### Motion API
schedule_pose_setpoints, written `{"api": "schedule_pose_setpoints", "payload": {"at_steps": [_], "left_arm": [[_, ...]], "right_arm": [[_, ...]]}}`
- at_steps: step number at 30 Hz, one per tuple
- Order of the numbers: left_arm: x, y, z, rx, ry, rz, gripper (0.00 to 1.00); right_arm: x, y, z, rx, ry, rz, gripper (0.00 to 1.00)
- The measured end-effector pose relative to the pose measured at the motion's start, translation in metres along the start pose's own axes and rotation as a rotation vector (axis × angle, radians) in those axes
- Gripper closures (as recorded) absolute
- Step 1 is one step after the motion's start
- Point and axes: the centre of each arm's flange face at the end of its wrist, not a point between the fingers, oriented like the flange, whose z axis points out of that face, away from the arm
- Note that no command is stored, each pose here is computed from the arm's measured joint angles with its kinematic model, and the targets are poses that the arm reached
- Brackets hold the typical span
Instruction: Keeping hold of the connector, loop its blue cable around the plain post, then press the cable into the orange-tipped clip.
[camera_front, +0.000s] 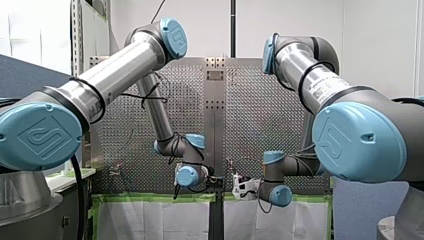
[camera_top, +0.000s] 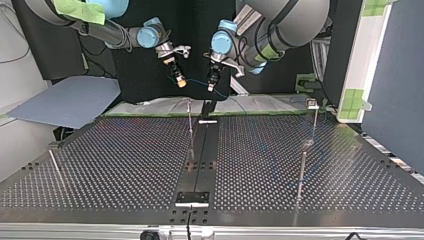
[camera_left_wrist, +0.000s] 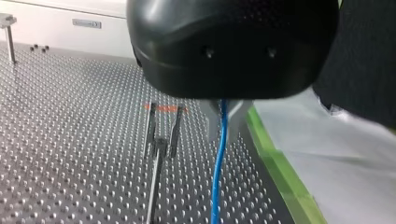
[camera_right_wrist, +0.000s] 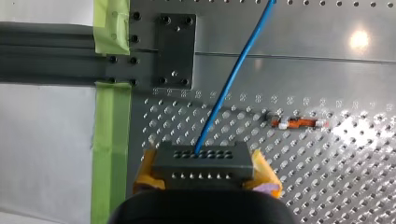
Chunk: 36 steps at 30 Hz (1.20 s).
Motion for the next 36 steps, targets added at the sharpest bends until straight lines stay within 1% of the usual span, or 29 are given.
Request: {"api": "schedule_pose_setpoints", "payload": {"at_steps": [2, 3, 5, 6, 14, 19, 23, 26, 29, 33, 36], "left_arm": [[0.000, -0.001, -0.001, 0.001, 0.001, 0.001, 0.70], [0.000, -0.001, -0.001, 0.001, 0.001, 0.001, 0.67], [0.000, -0.002, -0.001, 0.003, 0.001, 0.002, 0.67], [0.000, -0.002, -0.001, 0.003, 0.001, 0.002, 0.64], [-0.001, -0.003, 0.000, 0.007, -0.001, 0.007, 0.64], [-0.007, -0.005, 0.007, 0.007, 0.001, 0.021, 0.64], [-0.010, -0.007, 0.011, 0.014, 0.015, 0.033, 0.64], [-0.009, -0.007, 0.011, 0.020, 0.035, 0.040, 0.64], [-0.008, -0.003, 0.010, 0.004, 0.054, 0.049, 0.64], [-0.006, 0.005, 0.010, -0.038, 0.076, 0.073, 0.64], [-0.006, 0.009, 0.010, -0.068, 0.083, 0.083, 0.64]], "right_arm": [[0.000, -0.001, 0.000, 0.002, 0.001, 0.000, 1.00], [0.000, -0.001, 0.000, 0.002, 0.001, -0.001, 1.00], [0.000, -0.002, 0.000, 0.004, 0.002, -0.001, 1.00], [0.000, -0.002, 0.000, 0.004, 0.002, -0.001, 1.00], [0.000, -0.004, 0.000, 0.009, 0.001, -0.001, 1.00], [0.000, -0.006, 0.000, 0.013, 0.000, -0.001, 1.00], [0.000, -0.007, 0.000, 0.015, -0.001, -0.001, 1.00], [0.000, -0.007, 0.000, 0.016, -0.001, -0.002, 1.00], [0.000, -0.006, 0.001, 0.013, 0.000, -0.002, 1.00], [0.000, -0.003, 0.000, 0.008, 0.000, -0.002, 1.00], [0.000, -0.003, 0.000, 0.009, 0.000, -0.002, 1.00]]}}
